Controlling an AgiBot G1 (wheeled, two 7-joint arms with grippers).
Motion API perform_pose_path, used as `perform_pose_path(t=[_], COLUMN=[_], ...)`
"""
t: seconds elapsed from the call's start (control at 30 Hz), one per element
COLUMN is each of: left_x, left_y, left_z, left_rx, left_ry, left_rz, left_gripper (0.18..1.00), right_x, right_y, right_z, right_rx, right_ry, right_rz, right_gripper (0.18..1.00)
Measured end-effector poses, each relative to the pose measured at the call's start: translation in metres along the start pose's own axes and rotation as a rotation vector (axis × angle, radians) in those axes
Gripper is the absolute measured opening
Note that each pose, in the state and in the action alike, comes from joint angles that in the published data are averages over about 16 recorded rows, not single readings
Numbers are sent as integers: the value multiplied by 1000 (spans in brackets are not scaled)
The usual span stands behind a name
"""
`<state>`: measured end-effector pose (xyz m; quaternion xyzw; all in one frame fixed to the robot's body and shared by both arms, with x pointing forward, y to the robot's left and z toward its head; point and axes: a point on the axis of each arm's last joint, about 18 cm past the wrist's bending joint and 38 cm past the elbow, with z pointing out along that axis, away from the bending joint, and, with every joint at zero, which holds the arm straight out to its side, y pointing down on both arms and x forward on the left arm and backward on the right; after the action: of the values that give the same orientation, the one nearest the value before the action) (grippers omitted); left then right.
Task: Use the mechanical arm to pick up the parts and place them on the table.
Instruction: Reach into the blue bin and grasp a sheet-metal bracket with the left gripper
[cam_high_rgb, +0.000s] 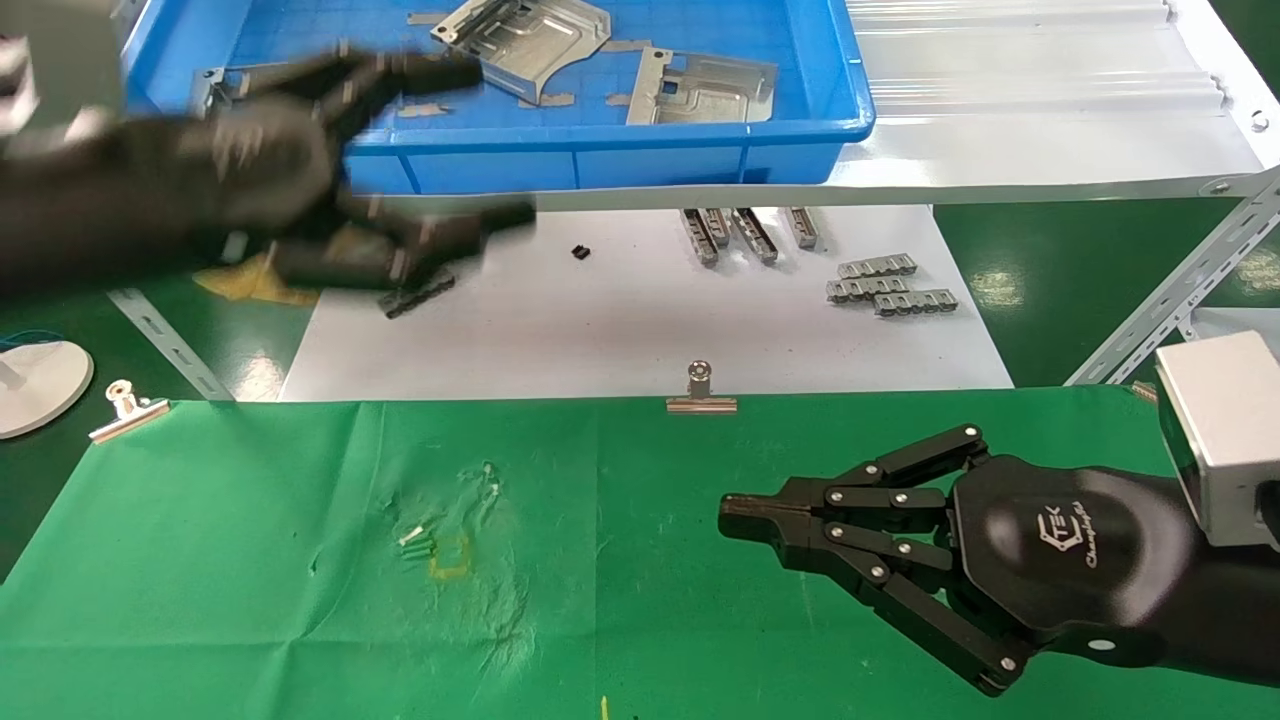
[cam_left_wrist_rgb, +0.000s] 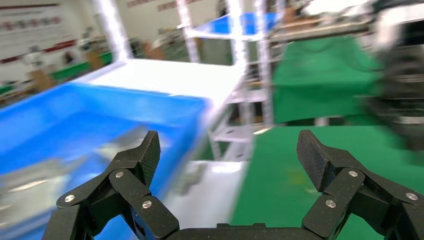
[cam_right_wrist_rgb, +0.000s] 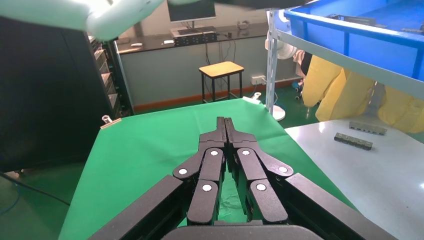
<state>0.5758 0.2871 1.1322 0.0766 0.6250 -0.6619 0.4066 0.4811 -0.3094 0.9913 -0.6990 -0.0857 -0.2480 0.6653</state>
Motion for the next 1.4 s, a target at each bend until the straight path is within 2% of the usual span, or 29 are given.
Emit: perform_pose_path(t=[0.23,0.43,0.57,0.83,1.07,1.27,1.4], left_x=[-82,-119,-126,-126,-125,-126,-127], left_y=[2,13,19,27,29,32,35], left_z=[48,81,96,111,114,113,111], left_rx=[-104,-226,-282,-333,-334,-325,-320], left_ry=[-263,-441,-501,-531,-539,-555,-568], left_rz=[-35,-62,-70,-92,-106,-123,-136], left_gripper=[1001,1001,999,977,917,828,735], right_x=[0,0,0,0,0,0,0], right_y=[0,0,0,0,0,0,0], right_z=[0,0,0,0,0,0,0], right_rx=[0,0,0,0,0,0,0], right_ry=[0,0,0,0,0,0,0], right_rz=[0,0,0,0,0,0,0], right_gripper=[191,196,208,269,385,513,613])
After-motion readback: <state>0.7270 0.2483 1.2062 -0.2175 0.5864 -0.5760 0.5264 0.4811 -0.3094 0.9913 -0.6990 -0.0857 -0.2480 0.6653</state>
